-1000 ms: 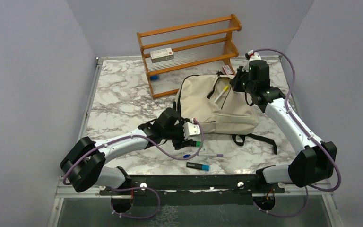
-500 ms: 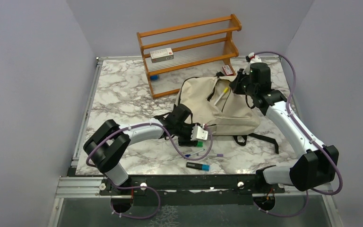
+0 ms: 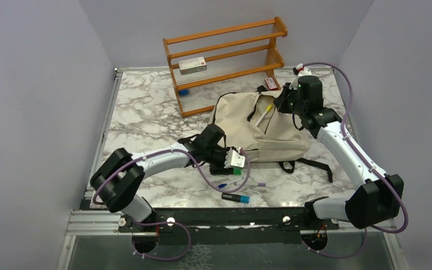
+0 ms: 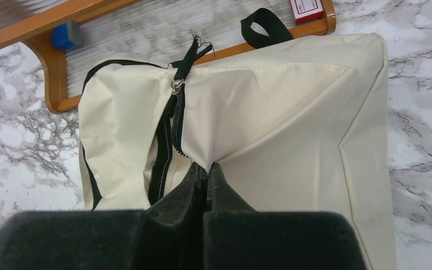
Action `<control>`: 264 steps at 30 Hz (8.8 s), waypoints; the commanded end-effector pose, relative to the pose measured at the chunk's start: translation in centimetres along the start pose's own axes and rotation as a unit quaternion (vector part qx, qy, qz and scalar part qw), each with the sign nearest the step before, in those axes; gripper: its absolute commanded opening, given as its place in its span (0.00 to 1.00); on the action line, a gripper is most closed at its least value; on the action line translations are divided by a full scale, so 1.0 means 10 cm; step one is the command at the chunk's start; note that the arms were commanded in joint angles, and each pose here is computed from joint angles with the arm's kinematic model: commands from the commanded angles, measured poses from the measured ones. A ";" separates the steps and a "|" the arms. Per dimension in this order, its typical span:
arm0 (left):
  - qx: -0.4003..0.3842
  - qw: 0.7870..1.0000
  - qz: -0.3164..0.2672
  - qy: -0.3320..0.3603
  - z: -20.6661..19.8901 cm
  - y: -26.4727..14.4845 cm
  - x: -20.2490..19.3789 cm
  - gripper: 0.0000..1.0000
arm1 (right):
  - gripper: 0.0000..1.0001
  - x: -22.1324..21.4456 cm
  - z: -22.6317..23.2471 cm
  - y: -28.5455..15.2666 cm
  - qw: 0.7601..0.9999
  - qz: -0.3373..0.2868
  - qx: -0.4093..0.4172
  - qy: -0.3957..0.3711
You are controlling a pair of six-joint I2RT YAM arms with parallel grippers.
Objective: Pack the student bag
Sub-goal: Pick up the stationery from the center of the board, then place the stationery in the student bag, then adjust the student bag at the center of the board.
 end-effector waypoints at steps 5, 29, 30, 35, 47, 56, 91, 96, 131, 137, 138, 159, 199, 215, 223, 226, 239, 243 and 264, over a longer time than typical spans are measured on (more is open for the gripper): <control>0.019 0.999 -0.044 -0.006 -0.21 -0.24 0.14 0.53 | 0.01 0.14 0.08 -0.07 0.999 -0.040 0.035 0.011; -0.020 1.000 -0.001 -0.019 -0.03 0.21 -0.15 0.47 | 0.01 0.01 0.03 -0.13 0.999 -0.025 0.030 0.014; -0.022 1.000 0.002 -0.021 -0.04 0.22 -0.17 0.47 | 0.01 0.01 0.03 -0.12 0.999 -0.026 0.029 0.013; -0.030 0.999 0.027 -0.032 -0.07 0.24 -0.25 0.45 | 0.01 0.01 0.03 -0.10 0.999 -0.026 0.031 0.012; -0.027 0.995 0.079 -0.059 -0.07 0.20 -0.33 0.44 | 0.00 0.03 0.06 -0.06 0.999 -0.024 0.042 0.012; -0.017 0.995 0.082 -0.050 -0.02 0.20 -0.26 0.24 | 0.01 0.02 0.08 -0.05 0.998 -0.021 0.048 0.015; 0.242 0.868 -0.136 -0.411 0.74 -0.96 1.56 0.00 | 0.01 0.23 0.19 -0.25 0.991 -0.080 0.105 -0.028; 0.191 0.851 -0.087 -0.481 0.83 -0.80 1.63 0.00 | 0.01 0.25 0.22 -0.27 0.988 -0.075 0.123 -0.050; 0.189 0.807 -0.127 -0.545 1.86 -0.01 1.51 0.00 | 0.01 0.28 0.35 -0.37 0.981 -0.093 0.161 0.044; 0.201 0.811 -0.134 -0.532 1.83 -0.12 1.56 0.32 | 0.01 0.32 0.33 -0.30 0.983 -0.101 0.142 0.055; 0.203 0.812 -0.133 -0.531 1.82 -0.14 1.55 0.35 | 0.01 0.33 0.33 -0.29 0.984 -0.100 0.140 0.054; 0.222 0.838 -0.134 -0.480 1.51 -0.76 1.45 0.58 | 0.01 0.29 0.28 -0.17 0.988 -0.088 0.121 0.043; 0.291 0.810 -0.108 -0.498 1.75 -0.31 0.96 0.00 | 0.01 0.07 0.32 -0.07 0.985 -0.025 0.169 0.025; 0.303 0.825 -0.144 -0.454 2.33 -0.85 1.69 0.00 | 0.01 0.13 0.20 0.06 0.993 -0.057 0.098 0.039; 0.343 0.809 -0.111 -0.463 2.36 -1.11 1.48 0.00 | 0.00 0.30 0.29 -0.06 0.988 -0.080 0.130 0.018; 0.334 0.814 -0.111 -0.462 2.37 -1.07 1.46 0.00 | 0.01 0.33 0.43 -0.11 0.976 -0.087 0.201 0.007; 0.252 0.841 -0.138 -0.459 2.29 -0.87 1.55 0.00 | 0.01 0.17 0.46 0.13 0.972 -0.046 0.225 0.051; 0.255 0.836 -0.112 -0.472 2.24 -0.77 1.40 0.00 | 0.01 0.01 0.40 0.27 0.978 -0.007 0.203 0.054; 0.326 0.815 -0.080 -0.472 2.01 -1.11 1.25 0.29 | 0.01 -0.02 0.39 0.05 0.976 -0.009 0.219 0.020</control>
Point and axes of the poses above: each gripper's point midway between its finger pads, its own y axis out along the fingers, its own z axis along the line the jaws close on, x = y × z, the point moved 8 cm from there along -y, back along the fingers, and after that the axes turned 3 degrees about y, right-handed, at the moved point
